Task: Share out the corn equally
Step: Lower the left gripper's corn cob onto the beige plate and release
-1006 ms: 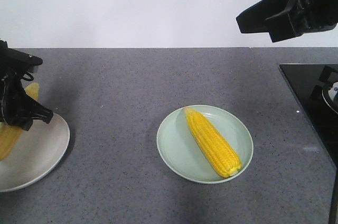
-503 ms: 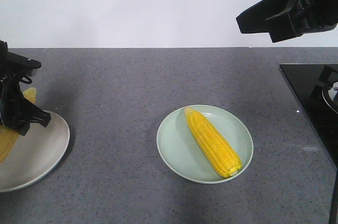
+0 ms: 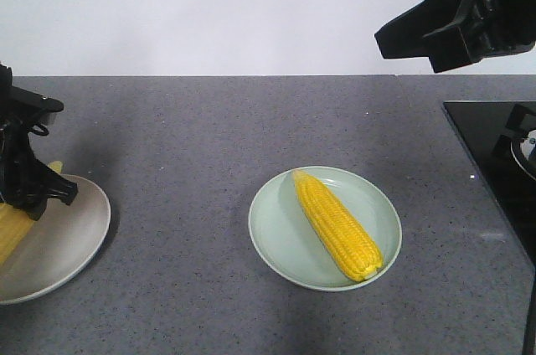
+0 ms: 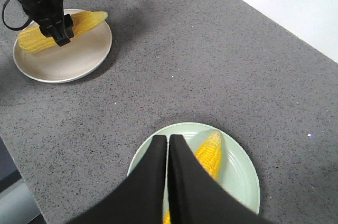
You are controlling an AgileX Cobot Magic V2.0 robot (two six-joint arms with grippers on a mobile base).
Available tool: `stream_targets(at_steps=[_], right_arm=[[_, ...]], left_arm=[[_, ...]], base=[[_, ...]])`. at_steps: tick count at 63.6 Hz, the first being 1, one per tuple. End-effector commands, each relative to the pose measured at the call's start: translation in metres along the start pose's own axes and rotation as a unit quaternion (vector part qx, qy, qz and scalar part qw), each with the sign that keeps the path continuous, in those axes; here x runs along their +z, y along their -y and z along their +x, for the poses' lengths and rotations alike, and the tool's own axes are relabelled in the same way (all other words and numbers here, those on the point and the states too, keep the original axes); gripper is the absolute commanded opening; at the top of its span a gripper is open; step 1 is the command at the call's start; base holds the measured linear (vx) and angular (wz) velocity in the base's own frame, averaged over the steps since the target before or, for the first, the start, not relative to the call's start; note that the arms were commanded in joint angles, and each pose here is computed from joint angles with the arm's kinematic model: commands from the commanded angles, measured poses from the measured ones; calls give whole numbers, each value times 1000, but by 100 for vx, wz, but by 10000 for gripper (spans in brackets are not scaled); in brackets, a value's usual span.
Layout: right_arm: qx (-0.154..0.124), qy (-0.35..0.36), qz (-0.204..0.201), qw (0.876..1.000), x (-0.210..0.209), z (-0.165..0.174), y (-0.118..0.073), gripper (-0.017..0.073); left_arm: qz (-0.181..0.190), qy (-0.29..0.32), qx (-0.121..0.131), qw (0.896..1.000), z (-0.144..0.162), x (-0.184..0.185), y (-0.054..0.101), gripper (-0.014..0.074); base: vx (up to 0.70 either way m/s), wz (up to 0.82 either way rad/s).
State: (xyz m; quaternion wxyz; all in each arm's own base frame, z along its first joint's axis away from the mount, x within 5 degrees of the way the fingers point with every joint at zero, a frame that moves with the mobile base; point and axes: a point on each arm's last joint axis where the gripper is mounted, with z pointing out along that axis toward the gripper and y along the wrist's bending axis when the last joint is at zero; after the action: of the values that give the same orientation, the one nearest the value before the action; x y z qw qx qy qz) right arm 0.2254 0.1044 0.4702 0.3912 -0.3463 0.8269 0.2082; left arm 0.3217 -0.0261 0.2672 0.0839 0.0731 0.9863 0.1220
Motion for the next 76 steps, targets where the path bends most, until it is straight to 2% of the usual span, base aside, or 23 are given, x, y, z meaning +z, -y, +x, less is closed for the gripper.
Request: stream_targets(at_steps=[1, 24, 34, 43, 50, 55, 58, 62, 68, 76], right_arm=[[-11, 46, 7, 999, -14, -9, -6, -4], [-11, 49, 9, 999, -14, -10, -6, -4], [-29, 61, 16, 998, -19, -11, -7, -4], [-44, 74, 37, 996, -31, -10, -11, -4], [-54, 81, 59, 994, -43, -9, -15, -4], [-61, 87, 70, 992, -52, -7, -19, -4], [-64, 93, 75, 991, -56, -5, -21, -3], [-65, 106, 84, 989, -63, 1, -26, -4], [-60, 117, 100, 986, -60, 20, -27, -4], [-42, 141, 126, 981, -50, 56, -29, -4]], left_arm=[[-8, 31, -10, 999, 0, -17, -6, 441], [-9, 24, -10, 1000, 1, -17, -7, 440], [-7, 25, -12, 1000, 4, -22, -7, 428], [8, 56, -24, 998, 10, -40, -9, 386], [34, 112, -33, 993, 18, -65, -10, 322], [61, 165, -43, 983, 25, -86, -10, 265], [83, 203, -53, 974, 31, -102, -10, 226], [108, 247, -54, 962, 39, -120, -10, 166], [150, 313, -56, 936, 54, -149, -9, 87], [184, 399, -29, 898, 78, -185, -9, -10]], base=[[0, 0], [0, 0], [0, 0], [0, 0], [0, 0], [0, 0], [0, 0], [0, 0], [0, 0], [0, 0]])
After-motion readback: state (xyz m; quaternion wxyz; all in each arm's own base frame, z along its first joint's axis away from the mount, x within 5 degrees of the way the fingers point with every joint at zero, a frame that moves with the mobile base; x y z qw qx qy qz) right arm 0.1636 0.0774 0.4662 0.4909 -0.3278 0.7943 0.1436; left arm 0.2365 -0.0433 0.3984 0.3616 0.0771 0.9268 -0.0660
